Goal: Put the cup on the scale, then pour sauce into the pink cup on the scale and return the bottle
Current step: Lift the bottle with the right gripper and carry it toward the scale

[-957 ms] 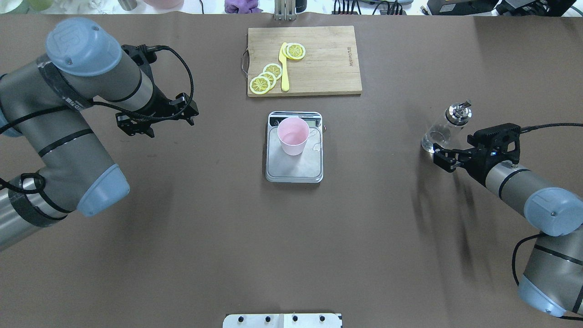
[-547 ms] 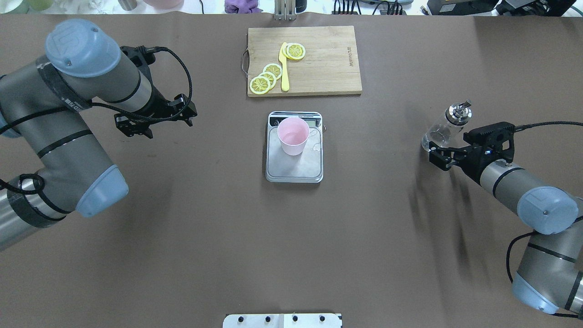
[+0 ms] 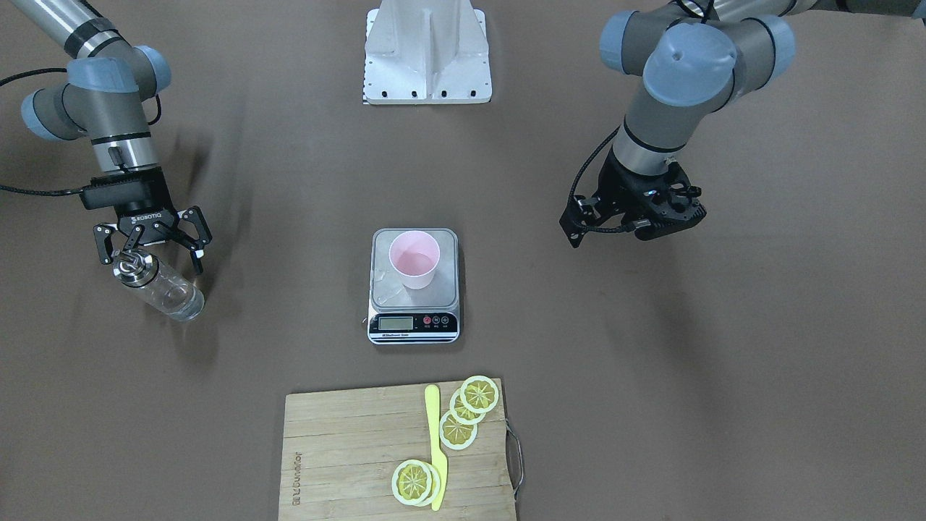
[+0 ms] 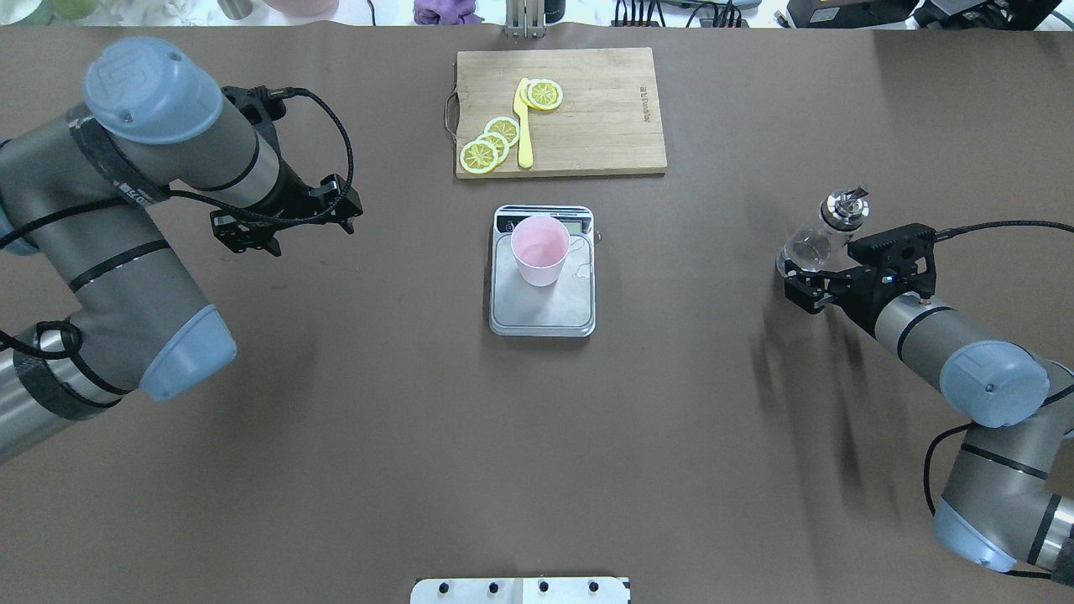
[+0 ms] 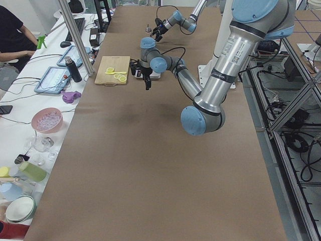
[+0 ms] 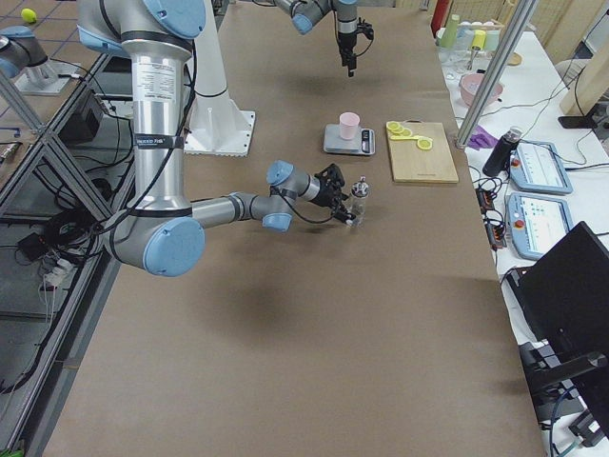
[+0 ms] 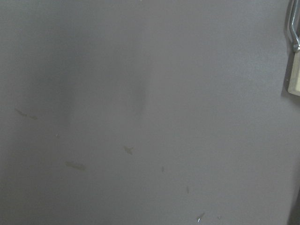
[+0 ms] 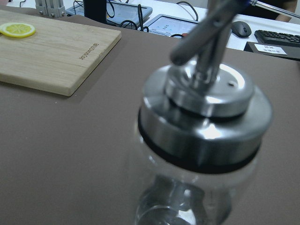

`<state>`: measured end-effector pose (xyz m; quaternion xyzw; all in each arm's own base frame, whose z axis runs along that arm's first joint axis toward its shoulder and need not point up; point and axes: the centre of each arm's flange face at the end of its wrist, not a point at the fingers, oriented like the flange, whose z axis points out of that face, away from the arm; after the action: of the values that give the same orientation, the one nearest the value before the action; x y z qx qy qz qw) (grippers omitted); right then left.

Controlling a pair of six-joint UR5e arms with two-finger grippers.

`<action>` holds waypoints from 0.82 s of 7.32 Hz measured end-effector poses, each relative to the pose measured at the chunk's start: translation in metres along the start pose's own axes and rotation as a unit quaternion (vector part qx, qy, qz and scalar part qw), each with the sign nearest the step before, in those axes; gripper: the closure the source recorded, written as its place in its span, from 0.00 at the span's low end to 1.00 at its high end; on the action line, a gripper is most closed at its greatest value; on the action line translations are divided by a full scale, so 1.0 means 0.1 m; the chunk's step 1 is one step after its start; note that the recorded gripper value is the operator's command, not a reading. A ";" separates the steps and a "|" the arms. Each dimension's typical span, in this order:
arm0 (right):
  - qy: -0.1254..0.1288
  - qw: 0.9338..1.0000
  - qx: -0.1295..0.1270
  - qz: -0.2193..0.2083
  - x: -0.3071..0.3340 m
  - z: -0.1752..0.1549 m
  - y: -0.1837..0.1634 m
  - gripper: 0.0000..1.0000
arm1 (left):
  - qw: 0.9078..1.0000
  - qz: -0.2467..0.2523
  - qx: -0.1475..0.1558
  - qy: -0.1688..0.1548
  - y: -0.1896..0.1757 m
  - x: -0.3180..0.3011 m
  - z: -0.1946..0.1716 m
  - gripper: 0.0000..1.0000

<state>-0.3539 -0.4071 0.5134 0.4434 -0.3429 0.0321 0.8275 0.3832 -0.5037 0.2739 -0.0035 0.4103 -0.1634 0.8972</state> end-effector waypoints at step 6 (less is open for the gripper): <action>0.006 1.000 0.009 -0.004 0.02 0.07 -0.11 0.03 | 1.000 0.000 0.002 -0.002 0.00 -0.01 0.01 0.02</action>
<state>-0.3518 -0.4197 0.5092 0.4526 -0.3361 0.0341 0.8253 0.3834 -0.5037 0.2751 -0.0018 0.4086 -0.1646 0.8978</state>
